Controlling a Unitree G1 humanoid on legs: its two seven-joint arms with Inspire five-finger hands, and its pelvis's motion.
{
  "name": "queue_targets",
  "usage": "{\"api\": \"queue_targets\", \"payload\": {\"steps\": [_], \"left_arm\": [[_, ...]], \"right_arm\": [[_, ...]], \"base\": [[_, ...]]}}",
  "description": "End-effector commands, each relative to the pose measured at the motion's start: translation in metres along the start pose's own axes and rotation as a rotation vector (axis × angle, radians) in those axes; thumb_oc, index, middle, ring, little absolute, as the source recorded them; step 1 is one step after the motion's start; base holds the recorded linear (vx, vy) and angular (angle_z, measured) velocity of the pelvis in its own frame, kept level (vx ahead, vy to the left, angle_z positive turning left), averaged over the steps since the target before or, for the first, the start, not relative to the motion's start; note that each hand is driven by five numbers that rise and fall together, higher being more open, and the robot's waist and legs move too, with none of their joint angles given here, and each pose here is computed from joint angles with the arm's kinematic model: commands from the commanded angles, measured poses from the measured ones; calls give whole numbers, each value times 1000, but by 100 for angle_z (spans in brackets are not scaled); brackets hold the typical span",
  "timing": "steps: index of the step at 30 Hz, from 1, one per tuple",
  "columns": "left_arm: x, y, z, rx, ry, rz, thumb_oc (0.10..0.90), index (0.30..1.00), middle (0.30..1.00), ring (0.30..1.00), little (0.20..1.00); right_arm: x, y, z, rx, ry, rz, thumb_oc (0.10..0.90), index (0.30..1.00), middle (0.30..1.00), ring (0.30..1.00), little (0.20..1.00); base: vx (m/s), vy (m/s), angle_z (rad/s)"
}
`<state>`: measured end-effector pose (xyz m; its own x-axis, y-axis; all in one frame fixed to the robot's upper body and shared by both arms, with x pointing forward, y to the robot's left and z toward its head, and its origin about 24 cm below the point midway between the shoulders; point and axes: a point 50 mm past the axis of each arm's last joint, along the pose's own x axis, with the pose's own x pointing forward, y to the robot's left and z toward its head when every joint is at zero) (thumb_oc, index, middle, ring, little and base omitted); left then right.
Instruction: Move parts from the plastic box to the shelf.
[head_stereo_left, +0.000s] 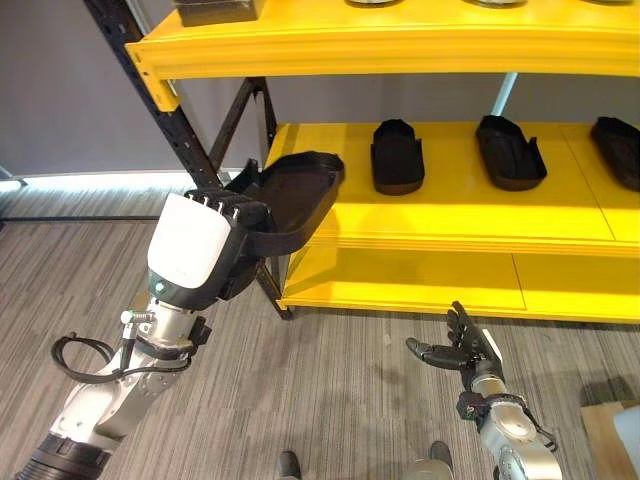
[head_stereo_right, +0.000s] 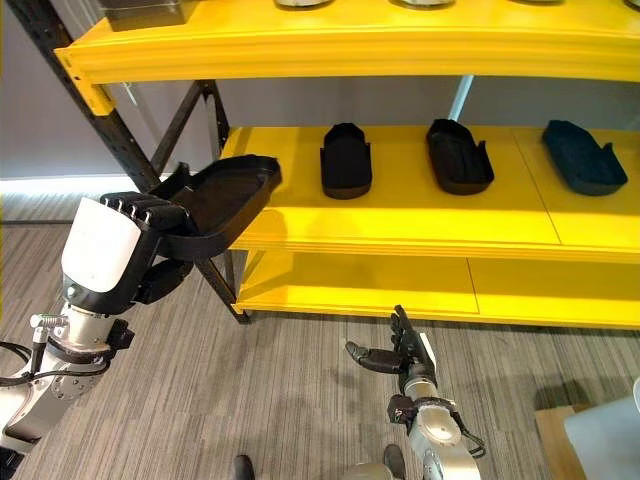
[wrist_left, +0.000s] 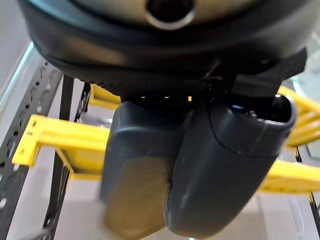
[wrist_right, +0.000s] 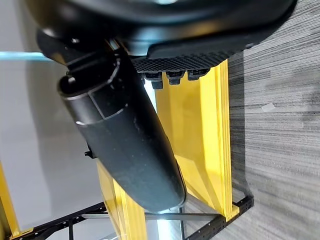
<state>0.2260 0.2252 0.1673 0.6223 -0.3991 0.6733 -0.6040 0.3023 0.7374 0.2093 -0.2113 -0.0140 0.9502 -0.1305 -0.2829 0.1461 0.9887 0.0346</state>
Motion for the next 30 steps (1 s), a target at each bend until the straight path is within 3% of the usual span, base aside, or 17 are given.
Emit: {"api": "queue_targets", "payload": {"steps": [1, 13, 16, 18, 22, 30], "left_arm": [[24, 40, -4, 7, -21, 341, 400, 300, 300, 300, 300], [30, 34, 12, -69, -112, 375, 400, 300, 300, 300, 300], [27, 34, 16, -76, -96, 351, 400, 300, 300, 300, 300], [31, 31, 25, -131, -124, 365, 400, 300, 300, 300, 300], [60, 19, 33, -177, -125, 404, 400, 300, 300, 300, 300], [70, 23, 50, -277, -148, 427, 400, 300, 300, 300, 300]], "right_arm": [[8, -17, 72, -120, -316, -22, 900, 1000, 1000, 1000, 1000], [18, -6, 83, -143, -349, -14, 900, 1000, 1000, 1000, 1000], [30, 10, 86, -165, -334, 81, 900, 1000, 1000, 1000, 1000], [26, 4, 83, -171, -329, 47, 900, 1000, 1000, 1000, 1000], [9, -16, 78, -203, -347, 40, 900, 1000, 1000, 1000, 1000], [10, -13, 85, -242, -375, 35, 900, 1000, 1000, 1000, 1000]], "base": [[116, 121, -7], [70, 146, -17], [153, 133, -149], [256, -130, -197], [269, -353, 252], [105, -181, -3]]}}
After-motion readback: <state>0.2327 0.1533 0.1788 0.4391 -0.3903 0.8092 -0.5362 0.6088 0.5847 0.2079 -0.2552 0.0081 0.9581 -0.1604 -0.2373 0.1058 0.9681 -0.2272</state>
